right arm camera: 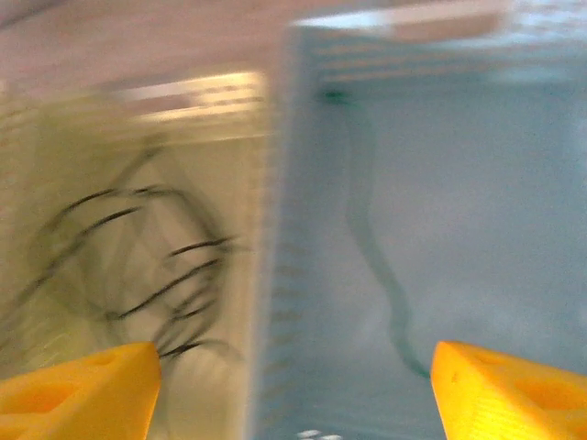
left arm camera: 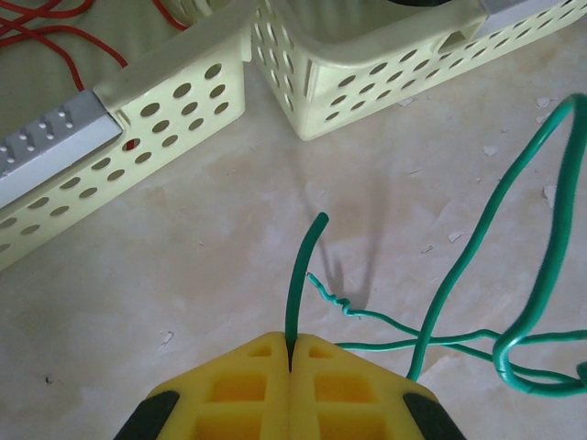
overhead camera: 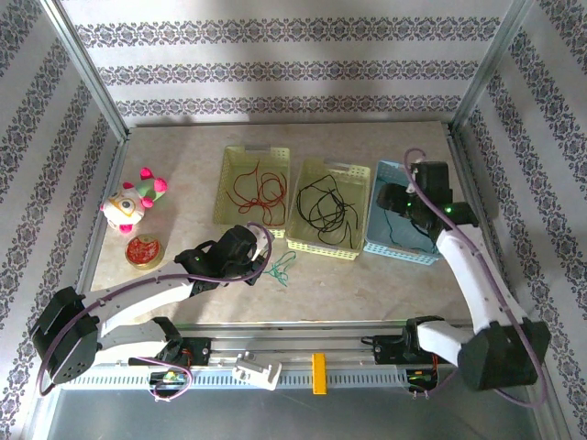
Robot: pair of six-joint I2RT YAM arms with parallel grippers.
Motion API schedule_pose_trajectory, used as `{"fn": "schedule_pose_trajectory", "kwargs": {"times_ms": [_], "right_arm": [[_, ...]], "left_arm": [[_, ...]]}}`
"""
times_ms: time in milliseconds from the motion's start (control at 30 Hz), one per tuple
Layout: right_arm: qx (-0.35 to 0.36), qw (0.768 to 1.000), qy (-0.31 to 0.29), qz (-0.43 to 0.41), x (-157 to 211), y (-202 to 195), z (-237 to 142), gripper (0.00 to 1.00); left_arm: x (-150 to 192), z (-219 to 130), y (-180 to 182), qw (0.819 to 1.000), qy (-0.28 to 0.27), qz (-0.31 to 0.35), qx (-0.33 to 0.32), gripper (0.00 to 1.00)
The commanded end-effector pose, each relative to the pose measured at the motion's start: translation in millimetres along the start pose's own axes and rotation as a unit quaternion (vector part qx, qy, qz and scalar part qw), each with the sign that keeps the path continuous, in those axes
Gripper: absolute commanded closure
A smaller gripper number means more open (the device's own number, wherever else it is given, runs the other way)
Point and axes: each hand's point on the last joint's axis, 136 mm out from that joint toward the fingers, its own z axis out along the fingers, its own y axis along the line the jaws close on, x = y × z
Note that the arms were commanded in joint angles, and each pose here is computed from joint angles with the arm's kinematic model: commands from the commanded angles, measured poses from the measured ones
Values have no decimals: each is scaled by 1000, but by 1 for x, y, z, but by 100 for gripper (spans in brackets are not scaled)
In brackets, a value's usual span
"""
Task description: Untangle the cables
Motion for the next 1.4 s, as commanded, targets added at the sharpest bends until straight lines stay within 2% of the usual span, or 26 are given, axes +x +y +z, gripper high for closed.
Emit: {"fn": "schedule_pose_trajectory", "kwargs": {"times_ms": [0, 100, 267, 400, 500, 667, 733, 833, 867, 1067, 1167, 1367], "right_arm": [[-187, 975, 82, -85, 55, 85, -8, 26], [-301, 930, 147, -148, 106, 143, -24, 26], [-364, 872, 235, -229, 167, 188, -32, 30], [-388, 847, 267, -247, 182, 202, -32, 36], [-396, 839, 275, -252, 186, 208, -31, 38], [-399, 838, 275, -253, 186, 216, -20, 45], [-399, 836, 279, -251, 186, 218, -17, 54], [-392, 838, 287, -250, 189, 217, -10, 71], [-390, 839, 285, -252, 188, 217, -10, 79], [-335, 878, 228, -254, 164, 190, -5, 100], [-309, 903, 191, -229, 142, 169, -7, 100], [-279, 935, 134, -174, 109, 128, -23, 100]], "left_arm": [[-12, -7, -7, 999, -32, -12, 21, 100], [-19, -12, -9, 998, -45, -17, 29, 100], [-20, -13, -7, 999, -44, -16, 22, 100], [-21, -15, -6, 999, -45, -17, 20, 100], [-20, -16, -5, 999, -45, -18, 18, 100], [-21, -18, -5, 998, -48, -21, 18, 100], [-21, -18, -5, 998, -48, -22, 17, 100], [-22, -18, -3, 998, -50, -25, 13, 100], [-22, -17, -2, 998, -51, -27, 10, 100], [-24, -20, 14, 996, -66, -57, -35, 100], [-25, -25, 23, 993, -79, -68, -54, 100], [-24, -36, 34, 988, -94, -97, -72, 100]]}}
